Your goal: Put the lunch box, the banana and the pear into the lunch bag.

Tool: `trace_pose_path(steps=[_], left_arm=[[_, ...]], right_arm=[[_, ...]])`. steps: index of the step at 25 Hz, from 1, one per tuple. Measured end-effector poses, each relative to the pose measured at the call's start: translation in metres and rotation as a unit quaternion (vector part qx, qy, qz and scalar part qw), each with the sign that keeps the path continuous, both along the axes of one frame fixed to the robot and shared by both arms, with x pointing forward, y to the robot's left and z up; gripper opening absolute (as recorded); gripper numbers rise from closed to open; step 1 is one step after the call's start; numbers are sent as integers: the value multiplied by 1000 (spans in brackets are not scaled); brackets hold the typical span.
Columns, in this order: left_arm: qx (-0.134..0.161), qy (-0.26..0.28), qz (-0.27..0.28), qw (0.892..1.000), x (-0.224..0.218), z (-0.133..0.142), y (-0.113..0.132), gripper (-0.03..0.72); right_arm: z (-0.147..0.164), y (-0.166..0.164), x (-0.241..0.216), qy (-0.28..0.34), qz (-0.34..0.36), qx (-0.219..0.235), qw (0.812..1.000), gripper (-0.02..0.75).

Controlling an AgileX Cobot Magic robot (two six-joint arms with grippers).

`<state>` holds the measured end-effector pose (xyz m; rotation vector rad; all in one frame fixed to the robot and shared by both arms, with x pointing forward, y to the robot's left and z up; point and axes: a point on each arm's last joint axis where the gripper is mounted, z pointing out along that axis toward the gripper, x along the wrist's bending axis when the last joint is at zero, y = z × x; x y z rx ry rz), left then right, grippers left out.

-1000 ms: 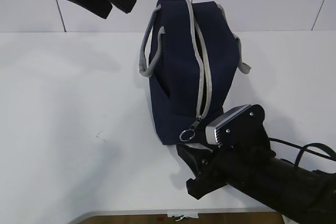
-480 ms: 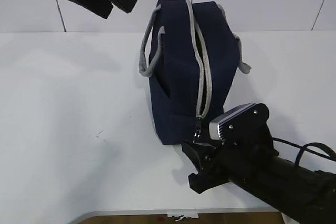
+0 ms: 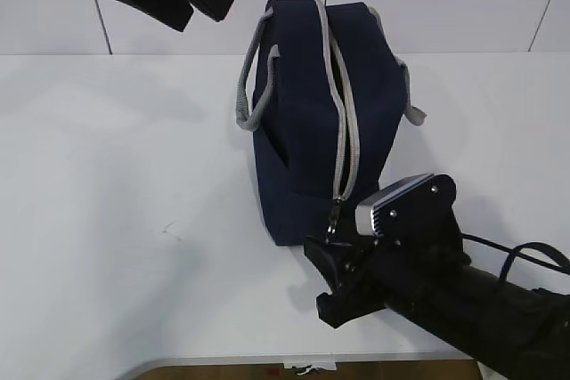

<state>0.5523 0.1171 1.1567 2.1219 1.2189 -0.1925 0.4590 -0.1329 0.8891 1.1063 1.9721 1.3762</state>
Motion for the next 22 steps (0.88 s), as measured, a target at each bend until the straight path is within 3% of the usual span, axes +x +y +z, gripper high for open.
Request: trace_pose_path(steps=[19,22], left_arm=[[-5,2,-1,1000,0,0,-1,433],[-5,2,-1,1000,0,0,-1,433]], right_arm=[[-1,-3,2,7,-23,2,1000,400],[-2,-4,2,11,-29,1,1000,358]])
